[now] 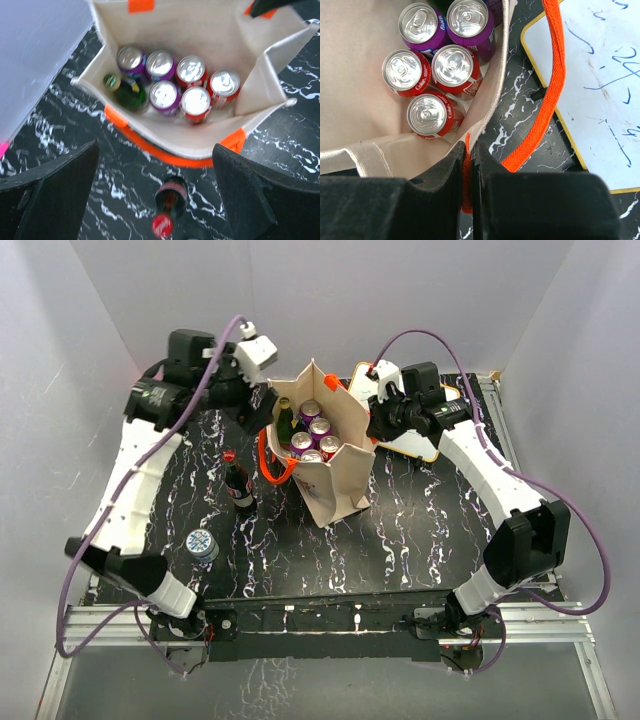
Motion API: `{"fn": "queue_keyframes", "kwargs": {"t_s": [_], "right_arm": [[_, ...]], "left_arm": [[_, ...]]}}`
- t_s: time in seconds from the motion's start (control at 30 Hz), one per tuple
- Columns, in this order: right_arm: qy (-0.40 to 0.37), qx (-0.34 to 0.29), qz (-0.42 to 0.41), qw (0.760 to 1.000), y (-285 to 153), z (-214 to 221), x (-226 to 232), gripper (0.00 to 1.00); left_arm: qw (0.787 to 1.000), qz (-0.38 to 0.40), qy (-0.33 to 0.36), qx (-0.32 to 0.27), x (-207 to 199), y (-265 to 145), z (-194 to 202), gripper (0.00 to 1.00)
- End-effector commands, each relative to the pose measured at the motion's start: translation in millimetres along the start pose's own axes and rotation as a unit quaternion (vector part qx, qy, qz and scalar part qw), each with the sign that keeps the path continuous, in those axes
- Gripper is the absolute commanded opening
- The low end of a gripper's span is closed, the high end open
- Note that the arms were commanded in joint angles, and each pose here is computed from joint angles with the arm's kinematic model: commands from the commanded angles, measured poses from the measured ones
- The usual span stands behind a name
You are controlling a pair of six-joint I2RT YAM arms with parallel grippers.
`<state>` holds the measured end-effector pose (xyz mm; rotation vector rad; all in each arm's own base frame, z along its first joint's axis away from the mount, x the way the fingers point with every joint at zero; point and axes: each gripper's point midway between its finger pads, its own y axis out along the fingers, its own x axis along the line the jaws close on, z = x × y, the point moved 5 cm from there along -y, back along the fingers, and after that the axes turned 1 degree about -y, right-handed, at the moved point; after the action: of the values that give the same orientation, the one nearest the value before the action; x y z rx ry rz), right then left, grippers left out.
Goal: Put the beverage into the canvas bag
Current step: Place the drink in the canvas bag, then pick up the drink from the center of the board.
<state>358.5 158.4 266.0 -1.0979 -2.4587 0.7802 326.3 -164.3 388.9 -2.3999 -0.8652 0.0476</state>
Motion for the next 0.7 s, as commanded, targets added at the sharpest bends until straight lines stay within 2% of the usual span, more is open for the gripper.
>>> {"fn": "queue_keyframes", "kwargs": {"t_s": [0.0, 0.23, 0.47, 0.67], "right_arm": [[-0.004, -0.034, 0.017, 0.999, 4, -21, -10, 0.1], [0.017, -0.035, 0.019, 0.999, 12, -20, -11, 0.1], [0.029, -0.033, 0.013, 0.999, 15, -19, -10, 0.1], [0.029, -0.034, 0.012, 0.999, 17, -21, -10, 0.1]], "left_arm": [[0.999, -0.008, -0.029, 0.038, -9, -44, 35, 0.94], [0.992, -0.021, -0.084, 0.089, -22, -71, 85, 0.93], [0.976, -0.021, -0.136, 0.167, -24, -54, 129, 0.91], [0.969, -0.016, -0.155, 0.194, -17, -32, 142, 0.88]]}}
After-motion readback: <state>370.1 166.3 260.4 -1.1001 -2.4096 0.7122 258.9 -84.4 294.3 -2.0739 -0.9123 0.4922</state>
